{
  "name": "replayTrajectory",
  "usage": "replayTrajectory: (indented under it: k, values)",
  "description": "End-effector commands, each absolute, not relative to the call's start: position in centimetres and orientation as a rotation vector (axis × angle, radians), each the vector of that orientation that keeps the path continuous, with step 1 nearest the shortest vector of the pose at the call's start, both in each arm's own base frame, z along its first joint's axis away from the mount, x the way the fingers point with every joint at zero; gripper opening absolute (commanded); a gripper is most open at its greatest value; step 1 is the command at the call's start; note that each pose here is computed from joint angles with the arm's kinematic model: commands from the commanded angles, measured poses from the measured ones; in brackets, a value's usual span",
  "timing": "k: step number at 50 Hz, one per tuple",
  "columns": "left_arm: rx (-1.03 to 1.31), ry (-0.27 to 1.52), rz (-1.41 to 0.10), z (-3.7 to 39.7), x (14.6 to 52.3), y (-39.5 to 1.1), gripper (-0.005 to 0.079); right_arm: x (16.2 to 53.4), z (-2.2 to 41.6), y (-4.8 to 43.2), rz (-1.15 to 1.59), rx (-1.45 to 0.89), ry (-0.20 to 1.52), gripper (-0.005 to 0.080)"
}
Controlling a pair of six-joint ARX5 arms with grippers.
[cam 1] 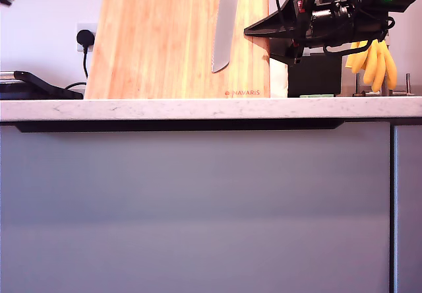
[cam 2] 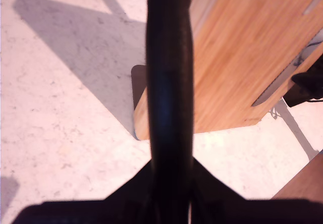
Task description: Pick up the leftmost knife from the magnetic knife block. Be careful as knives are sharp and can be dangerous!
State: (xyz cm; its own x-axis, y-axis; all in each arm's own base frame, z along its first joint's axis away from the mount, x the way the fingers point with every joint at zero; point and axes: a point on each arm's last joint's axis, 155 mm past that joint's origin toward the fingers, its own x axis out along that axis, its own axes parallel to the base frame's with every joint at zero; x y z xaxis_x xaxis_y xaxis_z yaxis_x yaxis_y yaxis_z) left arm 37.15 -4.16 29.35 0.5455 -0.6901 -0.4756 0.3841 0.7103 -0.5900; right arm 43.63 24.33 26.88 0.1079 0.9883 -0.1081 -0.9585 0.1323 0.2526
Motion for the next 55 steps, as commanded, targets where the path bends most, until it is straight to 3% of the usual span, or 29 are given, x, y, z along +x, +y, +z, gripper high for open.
replayTrajectory:
  k: [1,19,55]
  values:
    - [-0.471,0.744,-0.667,29.0,37.0,-3.9,-0.0024,42.5,26.3,27.0,1.476,0.134,0.308,-0.001]
    - [-0.612,0.693,-0.713,27.2,37.1,-2.9,-0.0024,42.4,26.1,27.0,1.476,0.141,0.319,-0.001]
    - [-0.689,0.601,-0.534,26.8,42.3,-0.6,-0.0024,42.4,26.0,27.0,1.476,0.145,0.327,-0.001]
